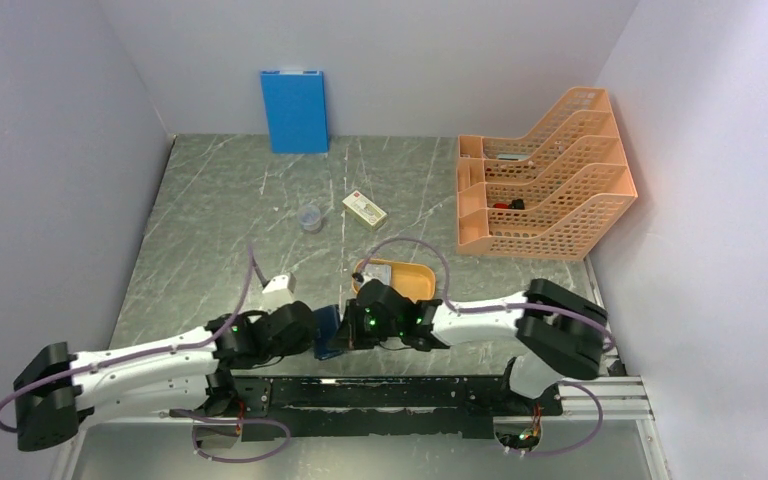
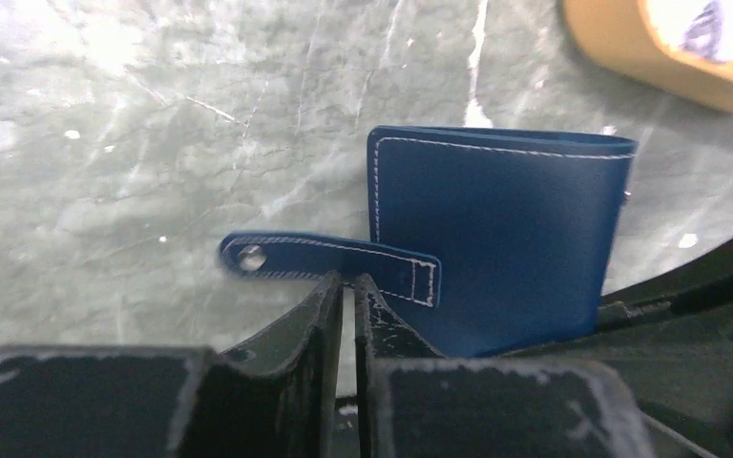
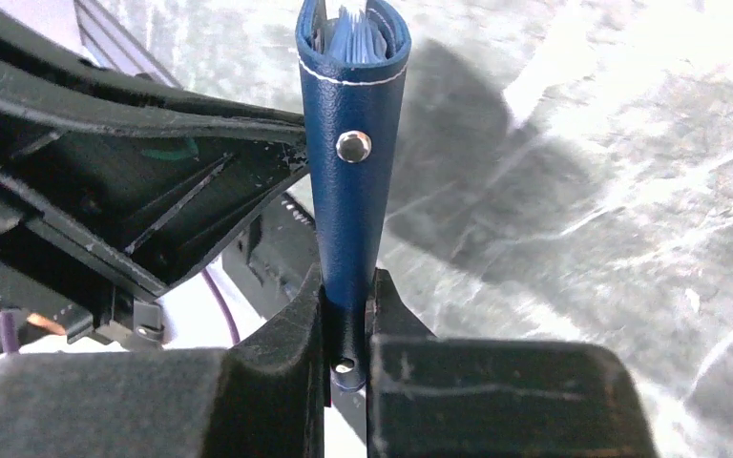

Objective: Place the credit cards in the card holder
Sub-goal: Pick up the card holder from the center of the board.

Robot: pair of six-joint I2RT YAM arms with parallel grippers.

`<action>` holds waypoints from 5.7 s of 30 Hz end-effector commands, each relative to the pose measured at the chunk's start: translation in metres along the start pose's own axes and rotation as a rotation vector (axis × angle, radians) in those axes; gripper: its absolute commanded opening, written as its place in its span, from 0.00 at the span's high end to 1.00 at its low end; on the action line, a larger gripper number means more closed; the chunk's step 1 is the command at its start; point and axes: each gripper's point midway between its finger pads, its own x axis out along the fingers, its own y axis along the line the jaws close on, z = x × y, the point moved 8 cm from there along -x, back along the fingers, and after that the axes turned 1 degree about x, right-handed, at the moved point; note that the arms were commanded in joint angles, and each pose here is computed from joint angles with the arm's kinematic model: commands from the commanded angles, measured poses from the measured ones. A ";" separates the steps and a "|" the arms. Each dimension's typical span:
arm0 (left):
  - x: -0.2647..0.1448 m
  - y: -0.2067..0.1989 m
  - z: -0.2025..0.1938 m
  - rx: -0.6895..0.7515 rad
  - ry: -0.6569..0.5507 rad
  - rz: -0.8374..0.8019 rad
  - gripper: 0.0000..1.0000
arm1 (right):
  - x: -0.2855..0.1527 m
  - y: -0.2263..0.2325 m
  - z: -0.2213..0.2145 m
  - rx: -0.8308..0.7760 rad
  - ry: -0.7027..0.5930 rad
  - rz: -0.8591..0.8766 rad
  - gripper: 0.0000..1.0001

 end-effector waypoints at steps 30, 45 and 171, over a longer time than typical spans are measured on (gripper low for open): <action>-0.252 -0.157 0.190 -0.002 -0.390 -0.707 0.06 | -0.249 0.112 0.130 -1.731 -1.370 -1.147 1.00; -0.240 -0.189 0.184 -0.076 -0.291 -0.792 0.03 | -0.242 0.119 0.113 -1.827 -1.368 -1.097 1.00; -0.299 -0.156 0.166 0.208 -0.670 -1.475 0.25 | -0.285 0.229 0.082 -0.396 -0.776 1.041 1.00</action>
